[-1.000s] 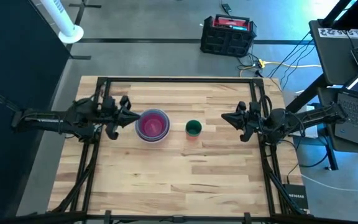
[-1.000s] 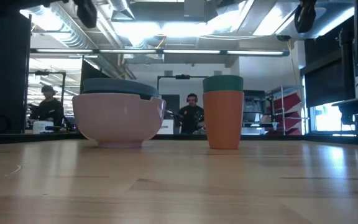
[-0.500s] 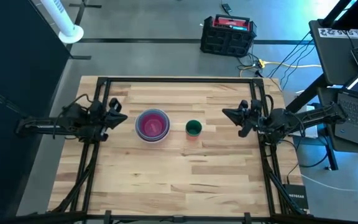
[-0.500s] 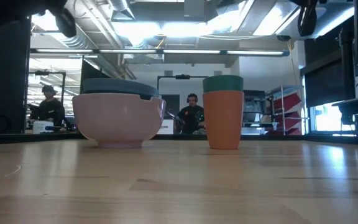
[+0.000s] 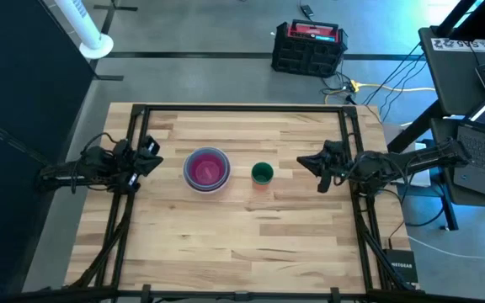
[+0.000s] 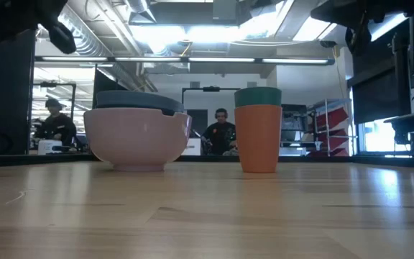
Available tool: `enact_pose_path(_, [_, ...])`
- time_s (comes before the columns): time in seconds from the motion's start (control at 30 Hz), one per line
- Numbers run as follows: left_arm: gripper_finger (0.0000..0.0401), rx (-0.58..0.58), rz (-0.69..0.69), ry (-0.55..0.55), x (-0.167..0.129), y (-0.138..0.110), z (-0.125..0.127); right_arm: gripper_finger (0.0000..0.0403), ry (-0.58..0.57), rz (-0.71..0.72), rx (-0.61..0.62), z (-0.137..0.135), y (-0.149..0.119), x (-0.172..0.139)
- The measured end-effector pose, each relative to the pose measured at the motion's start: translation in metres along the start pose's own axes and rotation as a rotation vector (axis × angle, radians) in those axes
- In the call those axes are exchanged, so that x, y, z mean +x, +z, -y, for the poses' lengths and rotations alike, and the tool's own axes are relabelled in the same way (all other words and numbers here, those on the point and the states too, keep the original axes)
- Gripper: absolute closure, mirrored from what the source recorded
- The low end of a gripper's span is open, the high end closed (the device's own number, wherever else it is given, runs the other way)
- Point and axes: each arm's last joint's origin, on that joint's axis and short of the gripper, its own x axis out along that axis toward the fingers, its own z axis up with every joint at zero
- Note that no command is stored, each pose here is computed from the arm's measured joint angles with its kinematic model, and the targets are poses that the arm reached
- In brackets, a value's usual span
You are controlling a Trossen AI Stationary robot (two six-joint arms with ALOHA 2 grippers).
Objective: Nest bowls inside each other
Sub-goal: Return to Home Position
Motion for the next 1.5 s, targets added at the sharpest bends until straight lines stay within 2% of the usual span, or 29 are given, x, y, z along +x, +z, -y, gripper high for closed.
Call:
enact_pose_path(0.2, [0.0401,0.017,-0.060,0.030,-0.002,-0.012,-0.005,0.0403,-0.024,0.013,0.001,0.001,0.000,0.000])
enact_pose_path(0.53, [0.0401,0.001,-0.299,0.117,-0.006,-0.035,-0.013,0.0403,-0.065,-0.064,-0.058,0.007,-0.010,-0.001])
enact_pose_path(0.9, [0.0401,-0.094,-0.317,0.141,-0.007,-0.037,-0.014,0.0403,0.028,0.004,-0.109,0.020,-0.034,-0.004])
enact_pose_path(1.17, [0.0401,-0.150,-0.308,0.147,-0.007,-0.037,-0.014,0.0403,0.149,0.271,-0.126,0.034,-0.043,-0.019])
enact_pose_path(1.37, [0.0401,-0.174,-0.309,0.152,-0.007,-0.037,-0.014,0.0403,0.212,0.393,-0.154,0.042,-0.049,-0.029])
enact_pose_path(1.5, [0.0401,-0.184,-0.310,0.154,-0.007,-0.037,-0.014,0.0403,0.209,0.437,-0.213,0.042,-0.046,-0.031])
